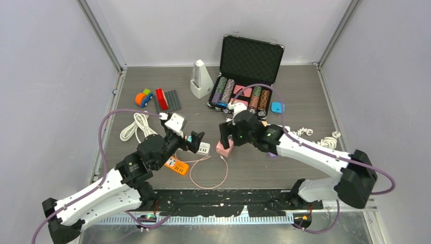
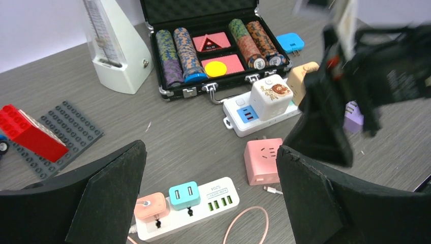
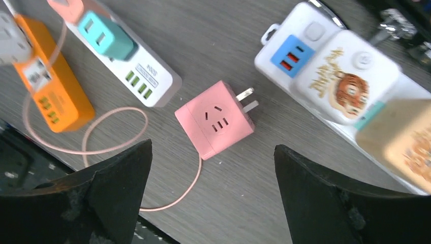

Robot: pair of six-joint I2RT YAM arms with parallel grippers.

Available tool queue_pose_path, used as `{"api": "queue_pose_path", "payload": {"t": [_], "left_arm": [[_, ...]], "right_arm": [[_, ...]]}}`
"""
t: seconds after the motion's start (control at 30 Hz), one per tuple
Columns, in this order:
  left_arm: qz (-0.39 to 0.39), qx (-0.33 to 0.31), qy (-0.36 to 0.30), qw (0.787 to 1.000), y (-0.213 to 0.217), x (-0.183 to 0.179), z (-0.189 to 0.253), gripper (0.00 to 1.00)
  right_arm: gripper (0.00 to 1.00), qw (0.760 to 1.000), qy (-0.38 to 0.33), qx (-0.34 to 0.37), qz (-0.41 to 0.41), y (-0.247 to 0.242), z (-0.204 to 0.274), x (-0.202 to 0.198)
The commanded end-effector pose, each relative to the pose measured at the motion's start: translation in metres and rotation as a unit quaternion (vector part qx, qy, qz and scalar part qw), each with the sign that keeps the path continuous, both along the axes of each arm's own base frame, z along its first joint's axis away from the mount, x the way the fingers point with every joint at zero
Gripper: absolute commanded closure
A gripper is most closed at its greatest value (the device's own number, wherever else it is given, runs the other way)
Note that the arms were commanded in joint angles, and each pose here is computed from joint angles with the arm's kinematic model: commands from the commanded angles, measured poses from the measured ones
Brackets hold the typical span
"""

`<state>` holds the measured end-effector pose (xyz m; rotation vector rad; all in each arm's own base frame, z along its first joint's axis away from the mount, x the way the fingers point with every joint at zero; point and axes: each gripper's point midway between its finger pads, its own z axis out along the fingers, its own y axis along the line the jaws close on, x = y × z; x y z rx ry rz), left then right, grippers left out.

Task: Insert the plug

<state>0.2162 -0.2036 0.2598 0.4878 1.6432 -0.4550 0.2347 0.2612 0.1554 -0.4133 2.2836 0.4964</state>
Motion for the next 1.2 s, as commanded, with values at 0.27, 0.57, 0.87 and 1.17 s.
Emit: {"api": "queue_pose_path", "payload": {"t": [0.27, 0.57, 0.87, 1.17], "left_arm": [[0.030, -0.067, -0.032, 0.997, 0.024, -0.007, 0.032, 0.01], [0.032, -0.066, -0.030, 0.997, 0.027, -0.008, 0.032, 0.01], [0.034, -0.058, -0.020, 0.998, 0.028, -0.009, 0.026, 0.01], [-0.023, -0.072, -0.066, 0.995, 0.018, -0.020, 0.042, 0.01]], "right_arm": [[0.03, 0.969, -0.027, -0.142, 0.200, 0.033, -0.063, 0.006], [0.24, 0.947, -0.003, -0.140, 0.290, 0.055, -0.087, 0.005], [0.64, 0.947, 0.029, -0.127, 0.294, 0.057, -0.087, 0.002], [0.69, 0.962, -0.026, 0.027, 0.270, 0.064, 0.015, 0.005]]}}
